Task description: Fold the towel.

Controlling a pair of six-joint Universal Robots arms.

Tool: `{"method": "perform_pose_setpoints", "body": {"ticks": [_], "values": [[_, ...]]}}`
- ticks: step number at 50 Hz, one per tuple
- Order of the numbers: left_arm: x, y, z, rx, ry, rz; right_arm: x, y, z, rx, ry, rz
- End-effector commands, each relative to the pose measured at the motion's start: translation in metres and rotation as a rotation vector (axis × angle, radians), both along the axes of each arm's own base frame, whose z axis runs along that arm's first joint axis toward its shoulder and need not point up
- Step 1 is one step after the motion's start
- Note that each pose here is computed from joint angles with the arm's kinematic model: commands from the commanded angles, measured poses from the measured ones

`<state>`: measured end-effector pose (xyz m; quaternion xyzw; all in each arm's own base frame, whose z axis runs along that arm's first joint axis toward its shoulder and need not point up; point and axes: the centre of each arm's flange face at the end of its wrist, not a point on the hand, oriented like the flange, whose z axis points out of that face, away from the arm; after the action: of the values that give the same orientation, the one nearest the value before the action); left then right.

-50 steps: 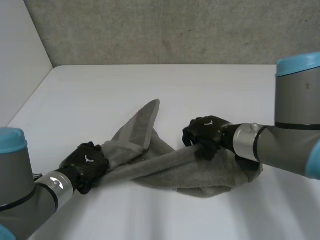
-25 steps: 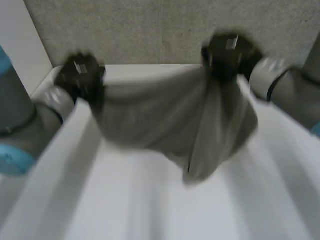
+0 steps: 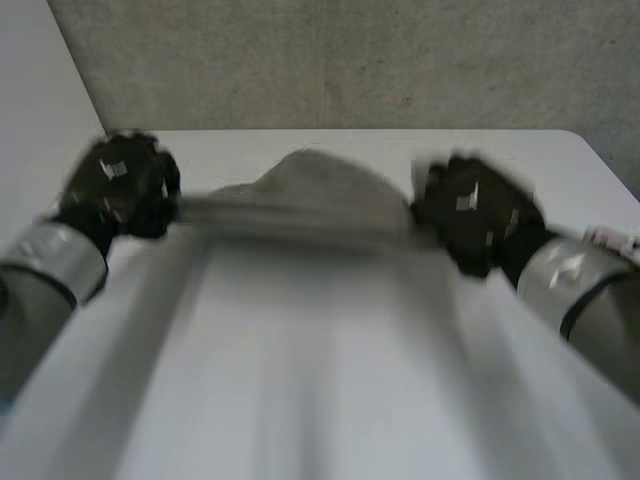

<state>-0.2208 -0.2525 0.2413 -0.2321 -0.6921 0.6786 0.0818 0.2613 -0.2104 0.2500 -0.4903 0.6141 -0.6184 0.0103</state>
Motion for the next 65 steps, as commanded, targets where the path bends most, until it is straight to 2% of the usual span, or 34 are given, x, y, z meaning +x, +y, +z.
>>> {"method": "perform_pose_setpoints", "body": {"ticks": [1,7,26,34,39,46,50,59,65], "values": [[0.0,0.021,-0.063,0.077,-0.154,-0.044,-0.011,0.015,-0.065,0.21,0.105,-0.011],[-0.001,0.025,-0.085,0.127,-0.218,-0.06,-0.011,0.013,-0.076,0.244,0.12,-0.016],[0.002,0.032,-0.09,0.156,-0.224,-0.061,0.0,-0.01,-0.061,0.2,0.101,-0.003],[0.003,0.037,-0.094,0.173,-0.231,-0.068,0.007,-0.017,-0.059,0.194,0.227,0.092],[0.003,0.039,-0.095,0.18,-0.233,-0.068,0.014,-0.013,-0.066,0.231,0.311,0.248],[0.004,0.041,-0.097,0.188,-0.236,-0.069,0.012,-0.009,-0.082,0.279,0.427,0.309],[0.005,0.04,-0.097,0.189,-0.236,-0.066,-0.006,-0.014,-0.083,0.324,0.473,0.259],[0.006,0.036,-0.096,0.182,-0.233,-0.055,-0.04,-0.017,-0.067,0.337,0.425,0.172],[0.006,0.036,-0.096,0.182,-0.233,-0.055,-0.046,-0.009,-0.05,0.315,0.355,0.177]]}}
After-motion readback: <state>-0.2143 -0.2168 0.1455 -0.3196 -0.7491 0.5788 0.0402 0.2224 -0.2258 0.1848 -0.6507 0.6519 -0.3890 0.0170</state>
